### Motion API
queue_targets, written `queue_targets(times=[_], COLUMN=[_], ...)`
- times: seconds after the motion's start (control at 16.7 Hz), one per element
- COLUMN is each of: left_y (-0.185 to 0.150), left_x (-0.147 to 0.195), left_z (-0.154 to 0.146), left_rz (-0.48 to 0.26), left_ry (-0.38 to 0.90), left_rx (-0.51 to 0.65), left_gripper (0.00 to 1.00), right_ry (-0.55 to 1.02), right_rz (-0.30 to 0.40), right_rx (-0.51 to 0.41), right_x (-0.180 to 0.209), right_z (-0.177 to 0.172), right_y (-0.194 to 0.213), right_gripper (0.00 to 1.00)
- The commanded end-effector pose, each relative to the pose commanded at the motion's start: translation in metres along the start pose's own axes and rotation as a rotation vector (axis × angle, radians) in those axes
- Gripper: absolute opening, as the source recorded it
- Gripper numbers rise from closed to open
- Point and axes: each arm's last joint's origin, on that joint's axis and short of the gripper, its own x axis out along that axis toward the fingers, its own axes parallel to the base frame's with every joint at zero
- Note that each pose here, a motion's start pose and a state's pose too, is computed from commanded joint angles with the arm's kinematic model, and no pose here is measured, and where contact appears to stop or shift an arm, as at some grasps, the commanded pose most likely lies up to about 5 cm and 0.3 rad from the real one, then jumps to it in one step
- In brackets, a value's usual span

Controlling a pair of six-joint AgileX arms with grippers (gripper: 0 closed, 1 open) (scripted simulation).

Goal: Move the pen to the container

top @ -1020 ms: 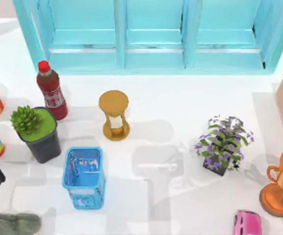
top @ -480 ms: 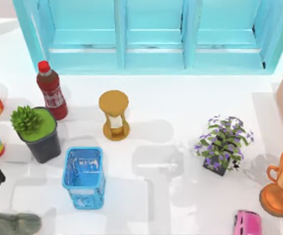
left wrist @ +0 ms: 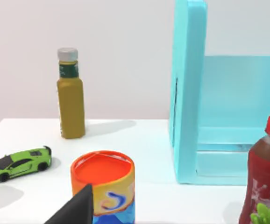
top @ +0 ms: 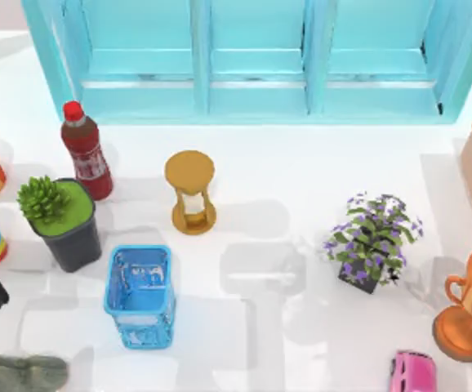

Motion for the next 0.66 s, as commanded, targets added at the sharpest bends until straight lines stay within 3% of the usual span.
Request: queue_targets(times=[0.3,0.66], left_y=[0.0000,0.0000], left_x=[0.0000,0.0000], left_z=[0.0000,0.0000], left_rz=[0.000,0.000], left_ry=[0.000,0.000], left_rx=[0.000,0.000], left_gripper=[1.00,1.00], right_ry=[0.000,0.000], right_rz=[0.000,0.000], right_rx=[0.000,0.000], right_x=[0.0000,0.0000], right_z=[0.0000,0.0000], right_y=[0.0000,0.0000], right_gripper=[0.98,1.00])
